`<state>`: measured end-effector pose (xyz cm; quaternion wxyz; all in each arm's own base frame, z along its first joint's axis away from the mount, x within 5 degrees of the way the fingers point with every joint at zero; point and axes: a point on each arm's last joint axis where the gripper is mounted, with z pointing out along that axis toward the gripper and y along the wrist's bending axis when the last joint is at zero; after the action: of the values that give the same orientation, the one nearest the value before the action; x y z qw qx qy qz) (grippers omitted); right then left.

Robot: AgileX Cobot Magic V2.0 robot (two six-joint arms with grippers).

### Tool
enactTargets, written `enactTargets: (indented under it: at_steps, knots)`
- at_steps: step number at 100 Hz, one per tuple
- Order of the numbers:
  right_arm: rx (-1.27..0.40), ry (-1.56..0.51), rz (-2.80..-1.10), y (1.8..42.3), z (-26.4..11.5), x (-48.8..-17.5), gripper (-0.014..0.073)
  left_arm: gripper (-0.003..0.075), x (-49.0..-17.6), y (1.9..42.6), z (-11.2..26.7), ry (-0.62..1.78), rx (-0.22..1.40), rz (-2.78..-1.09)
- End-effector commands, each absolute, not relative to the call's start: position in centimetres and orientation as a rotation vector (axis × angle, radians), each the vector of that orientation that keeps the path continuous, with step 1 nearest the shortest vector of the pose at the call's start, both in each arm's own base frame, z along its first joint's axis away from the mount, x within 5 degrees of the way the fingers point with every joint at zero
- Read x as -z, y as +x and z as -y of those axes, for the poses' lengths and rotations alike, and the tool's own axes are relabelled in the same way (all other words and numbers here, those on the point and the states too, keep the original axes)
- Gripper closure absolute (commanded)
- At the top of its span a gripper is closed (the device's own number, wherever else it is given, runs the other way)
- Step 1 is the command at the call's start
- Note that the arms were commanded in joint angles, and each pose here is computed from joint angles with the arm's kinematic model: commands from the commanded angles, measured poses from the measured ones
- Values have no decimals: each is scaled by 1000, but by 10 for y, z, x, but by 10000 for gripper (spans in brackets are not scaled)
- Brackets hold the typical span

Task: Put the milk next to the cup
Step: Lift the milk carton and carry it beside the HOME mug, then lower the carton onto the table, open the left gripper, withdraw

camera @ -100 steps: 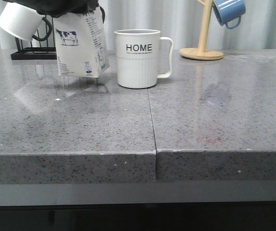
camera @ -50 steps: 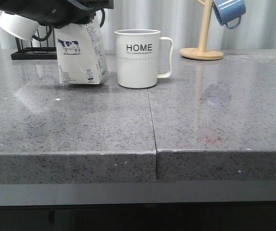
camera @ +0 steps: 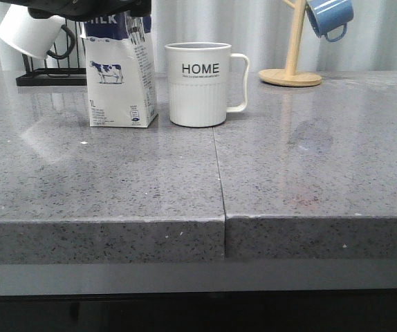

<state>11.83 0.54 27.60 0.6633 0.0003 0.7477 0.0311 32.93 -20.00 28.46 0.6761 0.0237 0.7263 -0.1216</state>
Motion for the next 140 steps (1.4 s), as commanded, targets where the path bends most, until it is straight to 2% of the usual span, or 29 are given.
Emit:
enactTargets:
  at_steps: [1,38,82,113,140]
  knots:
    - [-72,-9,-1594,119,-6,-291,717,34,-321,323,193,3,275,-1482]
    - [-72,-9,-1594,119,-6,-291,717,33,-317,305,187,53,303,-1540]
    - [-72,-9,-1594,119,-6,-291,717,34,-311,265,174,115,333,-1577]
    - [-72,-9,-1594,119,-6,-291,717,50,-332,245,121,126,254,-1508]
    - [-72,-9,-1594,119,-6,-291,717,50,-351,236,71,121,260,-1550]
